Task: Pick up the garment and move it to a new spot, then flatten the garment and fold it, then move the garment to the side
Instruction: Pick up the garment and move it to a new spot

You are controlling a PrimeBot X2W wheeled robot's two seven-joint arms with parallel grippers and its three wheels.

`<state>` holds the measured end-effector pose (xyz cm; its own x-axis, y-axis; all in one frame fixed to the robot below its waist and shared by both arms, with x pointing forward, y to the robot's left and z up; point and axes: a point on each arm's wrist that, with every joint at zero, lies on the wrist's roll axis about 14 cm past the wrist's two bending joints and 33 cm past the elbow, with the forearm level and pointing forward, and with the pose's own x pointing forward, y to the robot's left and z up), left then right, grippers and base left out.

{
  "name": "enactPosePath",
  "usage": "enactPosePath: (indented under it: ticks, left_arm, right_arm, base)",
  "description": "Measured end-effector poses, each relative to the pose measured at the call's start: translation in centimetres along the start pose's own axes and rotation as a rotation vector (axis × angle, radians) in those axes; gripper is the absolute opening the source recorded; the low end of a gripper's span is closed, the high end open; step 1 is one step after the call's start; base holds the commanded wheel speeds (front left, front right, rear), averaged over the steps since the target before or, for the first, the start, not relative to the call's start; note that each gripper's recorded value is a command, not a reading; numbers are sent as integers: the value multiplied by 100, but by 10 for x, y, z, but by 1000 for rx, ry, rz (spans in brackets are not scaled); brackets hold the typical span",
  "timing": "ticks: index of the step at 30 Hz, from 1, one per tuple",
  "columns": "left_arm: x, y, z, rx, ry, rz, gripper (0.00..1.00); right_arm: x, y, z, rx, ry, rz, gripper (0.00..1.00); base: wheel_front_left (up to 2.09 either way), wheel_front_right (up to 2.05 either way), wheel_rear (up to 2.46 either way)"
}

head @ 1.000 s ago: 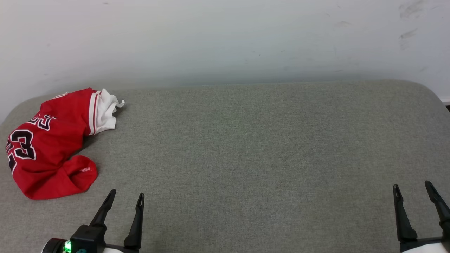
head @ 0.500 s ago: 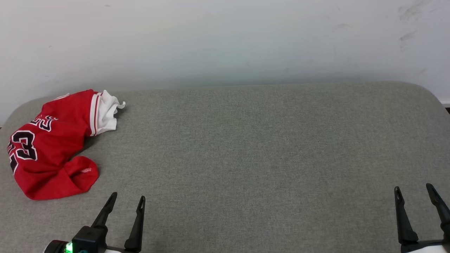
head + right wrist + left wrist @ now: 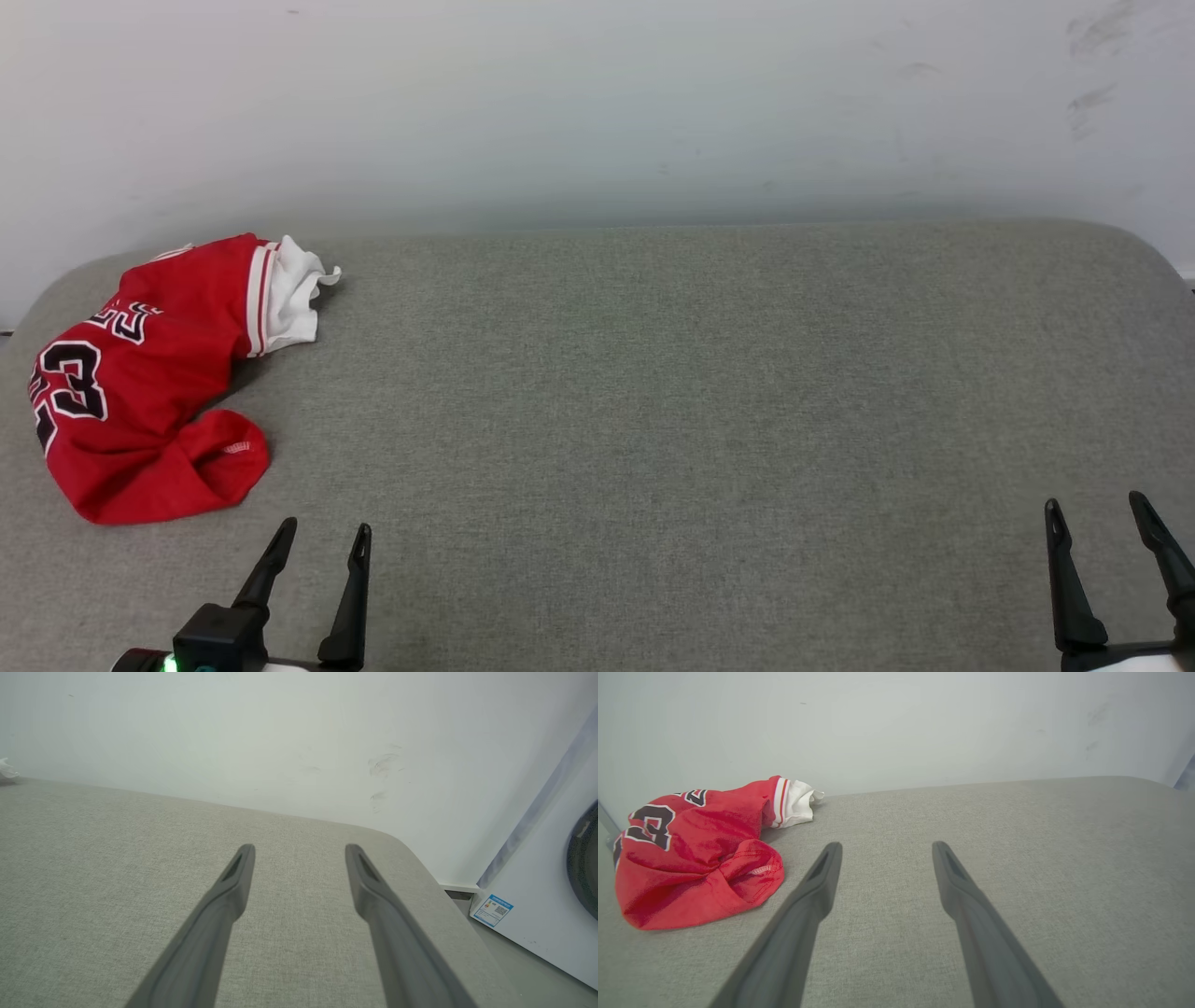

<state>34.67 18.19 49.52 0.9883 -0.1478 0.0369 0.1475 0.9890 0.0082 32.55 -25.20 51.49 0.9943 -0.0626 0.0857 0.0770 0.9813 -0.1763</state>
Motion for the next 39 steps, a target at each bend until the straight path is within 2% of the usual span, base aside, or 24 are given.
enactPosePath:
  ticks: [11,30,39]
  left_arm:
    - [-20,23,1,-12,-3,94,100]
    - [-86,82,-3,-39,1,358,100]
    - [-102,102,6,-32,-29,430,100]
  right_arm:
    - [14,30,-2,29,2,92,100]
    - [40,105,0,53,-5,327,100]
    - [44,119,0,29,-8,386,100]
  base:
    - [0,0,0]
    - [0,0,0]
    - [0,0,0]
